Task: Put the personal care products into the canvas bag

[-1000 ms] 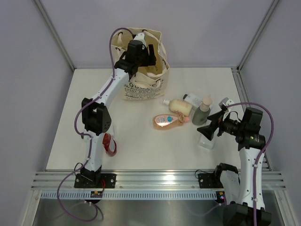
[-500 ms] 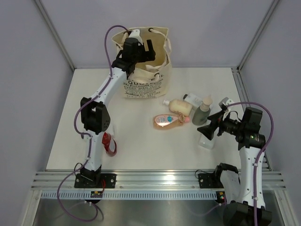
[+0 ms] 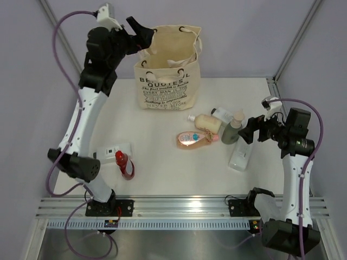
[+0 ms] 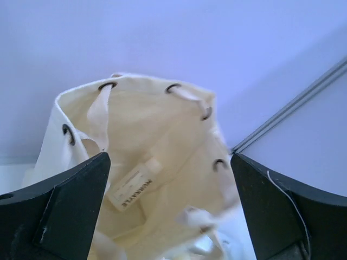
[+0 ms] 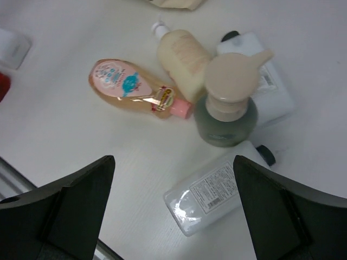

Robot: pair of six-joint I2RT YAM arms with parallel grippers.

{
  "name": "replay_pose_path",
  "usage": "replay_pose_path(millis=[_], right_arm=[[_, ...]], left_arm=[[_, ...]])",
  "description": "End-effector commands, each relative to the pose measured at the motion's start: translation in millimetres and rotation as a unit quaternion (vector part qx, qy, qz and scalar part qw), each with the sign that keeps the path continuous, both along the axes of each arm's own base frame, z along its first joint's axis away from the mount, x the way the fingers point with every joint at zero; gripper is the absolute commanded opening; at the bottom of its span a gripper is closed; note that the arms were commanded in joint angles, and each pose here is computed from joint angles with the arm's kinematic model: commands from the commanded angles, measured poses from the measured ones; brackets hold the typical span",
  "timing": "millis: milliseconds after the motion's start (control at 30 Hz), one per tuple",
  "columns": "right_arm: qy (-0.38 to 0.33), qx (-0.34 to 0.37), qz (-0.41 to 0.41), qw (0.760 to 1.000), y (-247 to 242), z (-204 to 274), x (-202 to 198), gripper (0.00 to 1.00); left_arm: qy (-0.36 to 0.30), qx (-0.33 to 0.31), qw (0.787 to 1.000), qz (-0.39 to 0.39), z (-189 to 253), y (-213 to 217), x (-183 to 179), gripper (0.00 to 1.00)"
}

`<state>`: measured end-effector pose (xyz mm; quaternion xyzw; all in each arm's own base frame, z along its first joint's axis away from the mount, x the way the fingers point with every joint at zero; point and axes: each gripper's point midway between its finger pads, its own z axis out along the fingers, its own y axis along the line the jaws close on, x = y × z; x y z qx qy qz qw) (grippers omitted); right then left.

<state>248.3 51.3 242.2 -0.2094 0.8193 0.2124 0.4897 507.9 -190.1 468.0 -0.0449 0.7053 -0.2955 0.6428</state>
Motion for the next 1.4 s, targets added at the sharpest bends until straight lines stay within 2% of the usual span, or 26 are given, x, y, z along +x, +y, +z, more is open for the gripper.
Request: replay_pose_path(millis=[0, 33, 67, 100, 133, 167, 200, 233, 267, 300, 333, 367, 400, 433, 500, 633, 767, 867, 967, 1133, 1200, 1367], right_arm=[[0.049, -0.026, -0.149, 0.987, -42.3, -2.0, 18.8, 1.00], [0.051, -0.022, -0.159, 0.986, -44.7, -2.7, 23.0, 0.99], [0.060, -0.002, -0.177, 0.982, -44.2, -2.8, 25.4, 1.00], [0.055, 0.010, -0.186, 0.981, -42.6, -2.8, 31.4, 0.99], [0.057, 0.020, -0.198, 0.978, -41.4, -3.2, 34.3, 0.99], [0.065, 0.030, -0.238, 0.969, -46.1, -6.3, 37.5, 1.00], [0.076, 0.029, -0.239, 0.968, -34.8, -17.0, 37.7, 0.99], [0.063, 0.028, -0.243, 0.967, -30.8, -16.6, 41.3, 0.99], [0.058, 0.023, -0.243, 0.968, -26.5, -20.0, 42.1, 1.00], [0.053, 0.025, -0.229, 0.972, -12.8, -28.3, 43.6, 1.00], [0.045, 0.030, -0.228, 0.972, -8.7, -29.1, 44.6, 0.99], [0.043, 0.040, -0.222, 0.973, -2.3, -30.9, 46.0, 0.99], [0.034, 0.046, -0.218, 0.974, 3.5, -34.7, 50.6, 1.00], [0.036, 0.051, -0.221, 0.973, 6.2, -38.3, 54.3, 1.00], [0.045, 0.056, -0.259, 0.963, 0.6, -45.0, 63.2, 0.99], [0.073, 0.055, -0.310, 0.946, -2.8, -66.1, 79.0, 1.00], [0.064, 0.054, -0.347, 0.934, -8.9, -70.4, 93.0, 1.00], [0.060, 0.068, -0.381, 0.920, -14.4, -72.7, 108.3, 0.99], [0.075, 0.053, -0.412, 0.907, -23.2, -87.3, 113.6, 0.97], [0.105, 0.067, -0.378, 0.917, -7.2, -104.7, 108.9, 0.89], [0.090, 0.067, -0.370, 0.922, -7.1, -97.2, 108.3, 0.82], [0.070, 0.042, -0.378, 0.922, -16.4, -97.2, 111.5, 0.81]], left_arm=[[-0.069, -0.045, 0.996, -0.038, 71.2, 10.6, -83.5, 0.99], [-0.068, -0.041, 0.996, -0.041, 68.7, 13.4, -95.5, 0.99], [-0.084, -0.041, 0.995, -0.040, 83.0, 24.4, -127.7, 0.99], [-0.060, -0.020, 0.997, -0.039, 54.5, 26.8, -132.1, 0.99], [-0.055, -0.012, 0.998, -0.035, 46.4, 32.5, -144.3, 0.99], [-0.081, -0.012, 0.996, -0.032, 58.7, 45.2, -180.3, 0.99], [-0.085, 0.001, 0.996, -0.025, 49.8, 52.1, -192.4, 0.99], [-0.054, 0.016, 0.998, -0.021, 11.9, 55.9, -196.6, 0.99], [-0.051, 0.023, 0.998, -0.015, 0.4, 62.6, -209.8, 0.99], [-0.081, 0.022, 0.996, 0.001, 7.6, 78.1, -241.4, 0.99], [-0.052, 0.033, 0.998, 0.011, -27.0, 83.4, -243.9, 0.99], [-0.041, 0.039, 0.998, 0.020, -42.0, 89.9, -253.6, 0.99], [-0.059, 0.034, 0.997, 0.036, -40.9, 102.4, -276.1, 0.99], [-0.025, 0.044, 0.998, 0.046, -72.4, 107.3, -278.6, 0.99], [-0.028, 0.036, 0.997, 0.063, -83.6, 119.2, -299.3, 0.99], [0.027, 0.033, 0.997, 0.068, -136.0, 124.9, -316.2, 0.99], [0.087, 0.010, 0.994, 0.070, -183.0, 123.6, -323.1, 0.99], [0.108, -0.021, 0.991, 0.071, -198.1, 122.2, -330.5, 0.99], [0.116, -0.036, 0.990, 0.072, -209.3, 123.0, -337.3, 0.99], [0.132, -0.030, 0.987, 0.086, -224.2, 129.3, -343.6, 0.99], [0.137, -0.028, 0.986, 0.088, -226.3, 130.3, -345.3, 0.99], [0.135, -0.027, 0.986, 0.089, -226.2, 131.5, -347.0, 0.99]])
